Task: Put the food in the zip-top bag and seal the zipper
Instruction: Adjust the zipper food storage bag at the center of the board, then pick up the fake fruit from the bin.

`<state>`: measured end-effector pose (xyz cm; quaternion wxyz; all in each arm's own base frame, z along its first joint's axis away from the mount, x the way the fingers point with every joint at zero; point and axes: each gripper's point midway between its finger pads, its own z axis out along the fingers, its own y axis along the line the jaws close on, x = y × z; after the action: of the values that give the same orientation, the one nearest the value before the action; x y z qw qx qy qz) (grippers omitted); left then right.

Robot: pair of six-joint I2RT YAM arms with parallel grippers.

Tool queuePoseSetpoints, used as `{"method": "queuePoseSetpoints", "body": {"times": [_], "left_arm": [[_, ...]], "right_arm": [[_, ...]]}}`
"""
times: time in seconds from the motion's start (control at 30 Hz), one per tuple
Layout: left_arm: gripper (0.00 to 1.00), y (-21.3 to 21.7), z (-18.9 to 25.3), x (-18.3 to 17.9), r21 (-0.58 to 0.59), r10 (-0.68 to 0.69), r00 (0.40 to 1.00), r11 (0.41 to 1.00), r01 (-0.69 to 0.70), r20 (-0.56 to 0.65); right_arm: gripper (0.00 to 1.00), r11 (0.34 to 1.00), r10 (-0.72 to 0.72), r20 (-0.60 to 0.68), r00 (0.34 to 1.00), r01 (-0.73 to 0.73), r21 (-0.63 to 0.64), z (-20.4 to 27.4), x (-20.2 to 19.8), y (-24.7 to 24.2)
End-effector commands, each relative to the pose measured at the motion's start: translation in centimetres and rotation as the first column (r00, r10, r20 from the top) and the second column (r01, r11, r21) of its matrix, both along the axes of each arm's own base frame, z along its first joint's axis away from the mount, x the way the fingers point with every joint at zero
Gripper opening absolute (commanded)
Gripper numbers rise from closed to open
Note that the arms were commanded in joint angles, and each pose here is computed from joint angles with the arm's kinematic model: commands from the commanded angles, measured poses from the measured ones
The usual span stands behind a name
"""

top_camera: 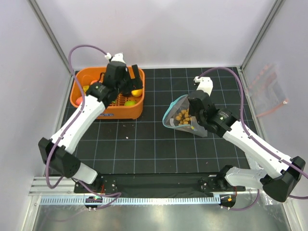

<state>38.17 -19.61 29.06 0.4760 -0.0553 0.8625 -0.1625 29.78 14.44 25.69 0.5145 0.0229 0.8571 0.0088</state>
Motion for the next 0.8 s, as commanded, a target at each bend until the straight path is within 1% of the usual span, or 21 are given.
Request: {"method": "queuePoseSetpoints", "body": {"times": [0.0, 0.03, 0.1, 0.17, 0.2, 0.27, 0.3, 0.4, 0.43, 0.47, 0.5, 0.57, 0.63, 0.67, 0.73, 0.77], "left_arm": [[1.0, 3.9, -1.4, 1.4, 0.146, 0.061, 0.995, 0.988, -0.048, -0.083], [1.0, 4.5, -1.8, 2.0, 0.16, 0.078, 0.992, 0.985, -0.062, -0.097], [1.0, 5.8, -4.2, 3.5, 0.185, 0.104, 0.984, 0.98, -0.076, -0.145], [1.0, 6.0, -5.9, 4.4, 0.205, 0.102, 0.979, 0.977, -0.064, -0.179], [1.0, 6.2, -8.0, 5.0, 0.232, 0.108, 0.969, 0.971, -0.055, -0.222], [1.0, 6.2, -9.5, 5.3, 0.261, 0.094, 0.96, 0.965, -0.023, -0.264], [1.0, 6.0, -11.2, 5.5, 0.273, 0.081, 0.948, 0.962, 0.006, -0.307], [1.0, 5.6, -13.3, 5.4, 0.291, 0.057, 0.928, 0.955, 0.058, -0.369], [1.0, 5.7, -15.5, 5.4, 0.307, 0.064, 0.911, 0.949, 0.071, -0.408], [1.0, 5.7, -16.2, 5.5, 0.306, 0.064, 0.903, 0.949, 0.077, -0.425], [1.0, 5.3, -18.1, 5.3, 0.305, 0.067, 0.874, 0.948, 0.095, -0.481], [1.0, 5.0, -19.9, 5.2, 0.289, 0.069, 0.844, 0.952, 0.104, -0.532], [1.0, 3.8, -21.5, 5.2, 0.227, 0.04, 0.822, 0.968, 0.11, -0.568], [1.0, 3.4, -23.1, 5.1, 0.211, 0.04, 0.801, 0.971, 0.11, -0.597], [1.0, 2.6, -24.1, 5.2, 0.171, 0.031, 0.783, 0.981, 0.097, -0.621], [0.99, 2.8, -24.8, 5.1, 0.17, 0.036, 0.771, 0.981, 0.094, -0.636]], "right_arm": [[0.01, 0.999, -0.006, 0.052, 0.999, 0.004, 0.036, 1.3, 0.4, 0.3], [0.01, 0.999, -0.004, 0.052, 0.999, 0.002, 0.038, 1.3, 0.4, 0.3], [0.01, 0.999, -0.005, 0.055, 0.998, 0.002, 0.04, 1.4, 0.3, 0.2], [0.01, 0.999, -0.006, 0.056, 0.998, 0.004, 0.04, 1.4, 0.3, 0.2], [0.01, 0.999, -0.007, 0.057, 0.998, 0.005, 0.044, 1.5, 0.3, 0.2], [0.01, 0.999, -0.011, 0.056, 0.998, 0.008, 0.042, 1.4, 0.3, 0.1], [0.01, 0.999, -0.011, 0.055, 0.998, 0.009, 0.043, 1.4, 0.3, 0.1], [0.01, 0.999, 0.002, 0.047, 0.999, -0.004, 0.047, 1.2, 0.3, 0.5], [0.01, 0.999, 0.002, 0.046, 0.999, -0.004, 0.044, 1.2, 0.4, 0.5], [0.01, 0.999, 0.005, 0.043, 0.999, -0.007, 0.044, 1.1, 0.4, 0.6], [0.01, 0.999, 0.006, 0.042, 0.999, -0.007, 0.046, 1.0, 0.4, 0.6], [0.01, 0.999, 0.008, 0.042, 0.999, -0.01, 0.048, 1.0, 0.4, 0.7], [0.01, 0.999, 0.012, 0.042, 0.999, -0.014, 0.051, 0.9, 0.4, 0.8], [0.01, 0.999, 0.012, 0.042, 0.999, -0.014, 0.05, 0.9, 0.4, 0.8], [0.01, 0.999, 0.008, 0.04, 0.999, -0.01, 0.046, 0.7, 0.4, 0.7], [0.01, 0.999, 0.009, 0.04, 0.999, -0.011, 0.046, 0.7, 0.4, 0.7]]}}
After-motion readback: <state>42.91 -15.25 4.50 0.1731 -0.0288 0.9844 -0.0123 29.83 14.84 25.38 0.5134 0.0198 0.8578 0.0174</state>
